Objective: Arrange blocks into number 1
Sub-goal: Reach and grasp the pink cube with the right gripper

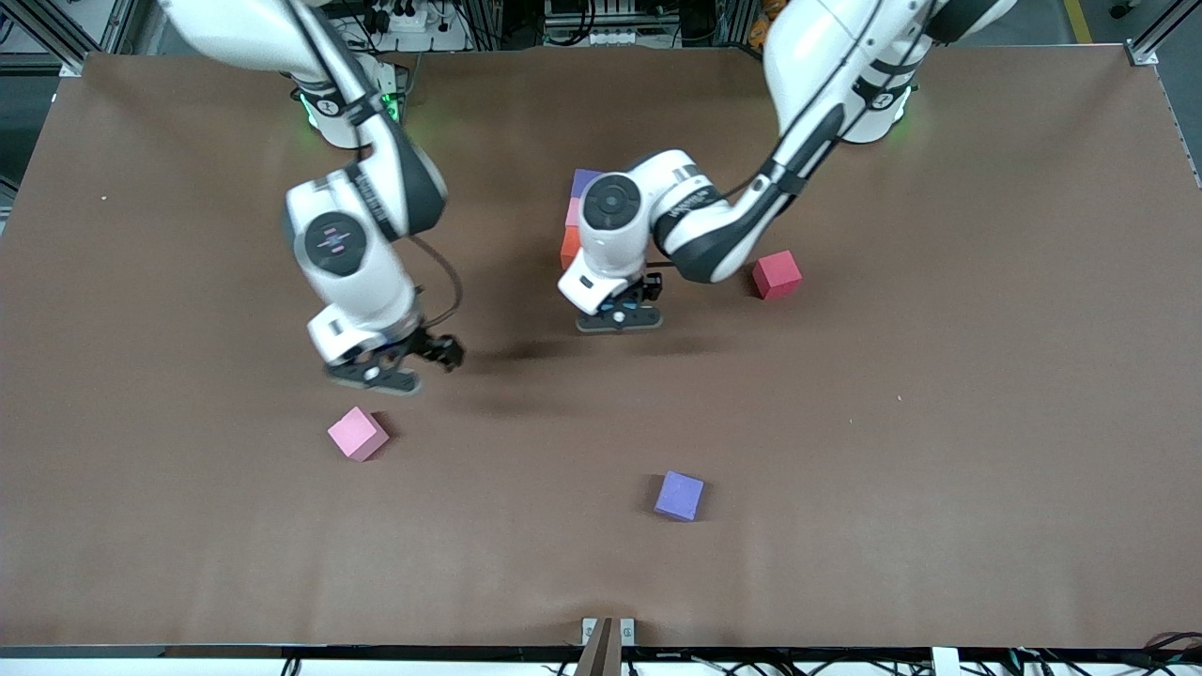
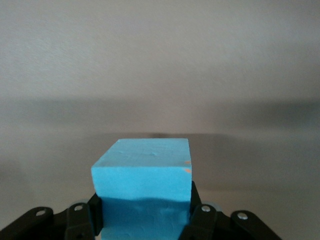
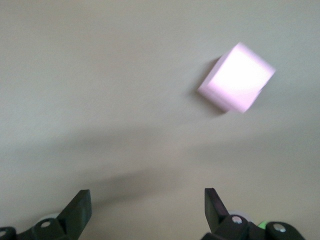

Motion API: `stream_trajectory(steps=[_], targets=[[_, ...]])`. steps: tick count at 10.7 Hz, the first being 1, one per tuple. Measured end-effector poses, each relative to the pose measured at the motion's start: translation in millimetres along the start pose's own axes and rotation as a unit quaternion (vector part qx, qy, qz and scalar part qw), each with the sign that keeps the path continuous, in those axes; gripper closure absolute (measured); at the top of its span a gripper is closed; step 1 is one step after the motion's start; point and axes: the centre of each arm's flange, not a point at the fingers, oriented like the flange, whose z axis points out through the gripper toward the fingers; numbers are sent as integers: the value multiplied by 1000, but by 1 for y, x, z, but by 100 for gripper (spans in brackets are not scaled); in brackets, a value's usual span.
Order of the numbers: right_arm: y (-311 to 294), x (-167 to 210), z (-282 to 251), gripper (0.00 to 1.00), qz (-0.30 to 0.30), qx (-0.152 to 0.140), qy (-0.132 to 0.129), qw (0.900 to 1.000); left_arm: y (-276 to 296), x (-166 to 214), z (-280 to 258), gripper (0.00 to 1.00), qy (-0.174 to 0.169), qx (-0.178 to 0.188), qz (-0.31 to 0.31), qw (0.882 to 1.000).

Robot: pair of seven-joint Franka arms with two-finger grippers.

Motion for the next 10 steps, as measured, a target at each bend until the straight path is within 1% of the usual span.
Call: stream_trajectory(steps=[2, 5, 8, 10], targets=[[44, 36, 9, 0, -3, -3, 1, 1000, 18, -15, 9, 38, 11, 11, 19, 1000], [101, 82, 31, 0, 18, -7, 0, 1000, 36, -21, 22, 38, 11, 11, 29, 999], [125, 110, 35, 0, 33, -5, 10, 999, 46, -33, 33, 38, 7, 14, 40, 999], [144, 117, 48, 0, 56, 0, 4, 998, 54, -44, 36, 38, 6, 16, 48, 999]])
